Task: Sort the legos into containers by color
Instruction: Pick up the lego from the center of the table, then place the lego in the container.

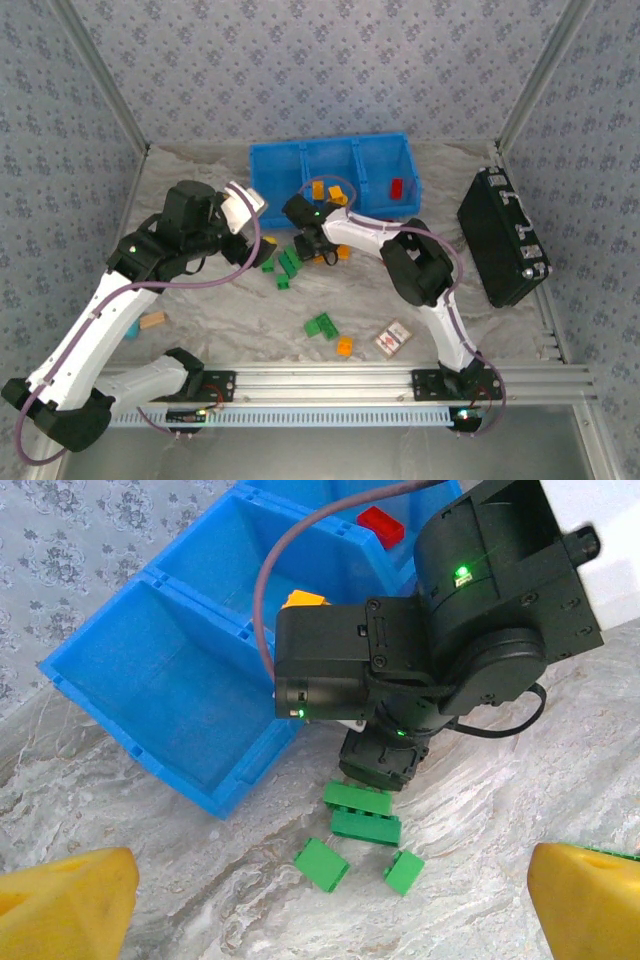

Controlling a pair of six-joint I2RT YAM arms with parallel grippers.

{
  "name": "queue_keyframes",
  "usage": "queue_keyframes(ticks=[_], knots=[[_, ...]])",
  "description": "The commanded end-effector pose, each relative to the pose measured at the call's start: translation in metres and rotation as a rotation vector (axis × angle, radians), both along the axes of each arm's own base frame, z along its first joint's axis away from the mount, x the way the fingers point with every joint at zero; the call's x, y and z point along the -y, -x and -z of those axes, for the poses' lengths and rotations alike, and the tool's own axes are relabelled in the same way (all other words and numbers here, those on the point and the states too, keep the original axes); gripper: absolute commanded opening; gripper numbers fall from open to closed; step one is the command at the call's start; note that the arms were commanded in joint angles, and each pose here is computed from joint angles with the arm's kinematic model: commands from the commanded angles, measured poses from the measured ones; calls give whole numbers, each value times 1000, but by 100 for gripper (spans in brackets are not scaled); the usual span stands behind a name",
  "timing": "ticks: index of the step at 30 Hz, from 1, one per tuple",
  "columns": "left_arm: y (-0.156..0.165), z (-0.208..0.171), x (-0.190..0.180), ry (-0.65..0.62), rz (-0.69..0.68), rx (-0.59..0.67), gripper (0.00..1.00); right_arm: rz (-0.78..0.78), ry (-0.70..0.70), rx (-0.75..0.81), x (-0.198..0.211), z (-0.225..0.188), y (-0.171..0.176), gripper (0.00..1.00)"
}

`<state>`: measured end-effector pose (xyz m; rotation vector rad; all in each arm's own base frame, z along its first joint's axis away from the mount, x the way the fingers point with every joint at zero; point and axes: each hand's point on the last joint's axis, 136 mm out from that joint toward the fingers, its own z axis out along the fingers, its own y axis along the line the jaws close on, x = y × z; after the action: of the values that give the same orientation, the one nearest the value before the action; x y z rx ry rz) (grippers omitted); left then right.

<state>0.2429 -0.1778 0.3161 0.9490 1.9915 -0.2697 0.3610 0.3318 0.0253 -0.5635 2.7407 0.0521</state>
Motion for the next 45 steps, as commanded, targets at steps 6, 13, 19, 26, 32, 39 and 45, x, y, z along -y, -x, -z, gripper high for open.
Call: queue_keyframes(ticks=[6, 13, 19, 26, 32, 39, 45], knots=[[4, -10, -1, 10, 10, 44, 100, 9, 73, -44, 16, 10, 20, 41], [3, -11, -2, 4, 7, 46, 100, 1, 85, -34, 22, -9, 21, 32], [1, -10, -1, -2, 6, 46, 100, 3, 45, 43, 34, -67, 6, 31], [0, -13, -1, -10, 16, 67, 100, 36, -16, 221, 50, -125, -57, 31], [-7, -7, 0, -40, 6, 55, 100, 67, -42, 299, 52, -129, -116, 31], [-8, 0, 4, -70, 33, 25, 100, 82, -85, 358, 52, -120, -172, 31], [-21, 4, 1, -116, -11, 21, 100, 84, -130, 338, 50, -97, -196, 46]])
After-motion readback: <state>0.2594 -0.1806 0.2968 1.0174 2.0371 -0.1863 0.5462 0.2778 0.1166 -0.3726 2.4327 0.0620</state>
